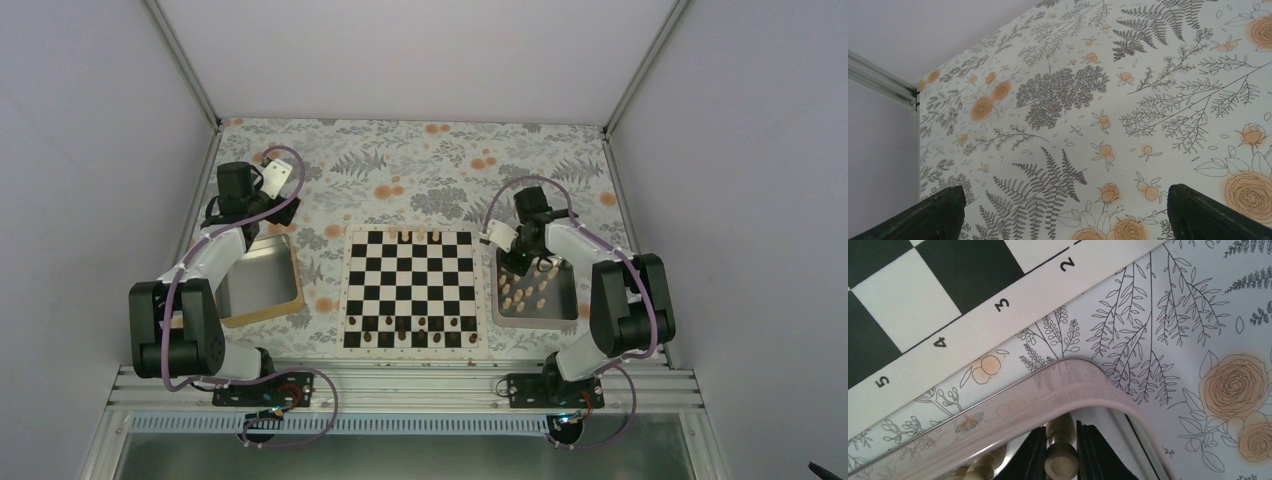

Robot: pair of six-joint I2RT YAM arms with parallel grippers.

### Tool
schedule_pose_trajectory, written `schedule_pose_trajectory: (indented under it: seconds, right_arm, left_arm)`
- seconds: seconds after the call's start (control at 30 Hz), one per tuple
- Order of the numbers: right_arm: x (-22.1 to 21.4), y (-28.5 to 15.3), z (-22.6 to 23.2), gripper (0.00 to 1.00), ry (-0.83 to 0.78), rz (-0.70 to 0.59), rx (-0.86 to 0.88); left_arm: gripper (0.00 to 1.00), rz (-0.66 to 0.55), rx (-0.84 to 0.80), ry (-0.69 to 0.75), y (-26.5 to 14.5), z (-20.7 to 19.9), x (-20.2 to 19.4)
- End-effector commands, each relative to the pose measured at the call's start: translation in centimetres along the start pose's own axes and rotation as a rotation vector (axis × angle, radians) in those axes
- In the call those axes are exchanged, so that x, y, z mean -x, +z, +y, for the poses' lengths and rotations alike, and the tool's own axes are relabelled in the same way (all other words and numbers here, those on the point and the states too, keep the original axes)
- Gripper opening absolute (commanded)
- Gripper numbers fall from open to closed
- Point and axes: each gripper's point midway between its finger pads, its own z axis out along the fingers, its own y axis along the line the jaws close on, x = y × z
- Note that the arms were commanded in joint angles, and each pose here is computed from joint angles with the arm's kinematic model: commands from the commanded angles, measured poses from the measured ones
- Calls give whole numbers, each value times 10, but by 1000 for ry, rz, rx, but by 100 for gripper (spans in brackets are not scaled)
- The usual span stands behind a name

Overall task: Set up the chess pieces on the board
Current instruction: Pick up the chess piece from the storage box, then place the chess piece on the chessboard.

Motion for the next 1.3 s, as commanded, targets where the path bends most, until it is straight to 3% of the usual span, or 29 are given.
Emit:
schedule_pose_trajectory:
  seconds: [0.0, 0.37, 0.53, 0.83, 1.27]
  right_arm:
    - [10, -22, -9, 12, 8, -37, -34]
    - [30, -73, -8, 14, -21, -65, -63]
    - [63, -86, -12, 15, -84, -104, -83]
    - [122, -62, -9, 17, -174, -164, -10]
    - [130, 8, -11, 17, -179, -117, 74]
  left_arm:
    - [100, -43, 0, 5, -5, 4, 13]
    - [100, -53, -11, 6, -8, 3, 16]
    - [100, -59, -5, 6, -10, 5, 18]
    - [100, -67, 7, 3, -14, 7, 22]
    - [100, -50, 0, 2, -7, 6, 15]
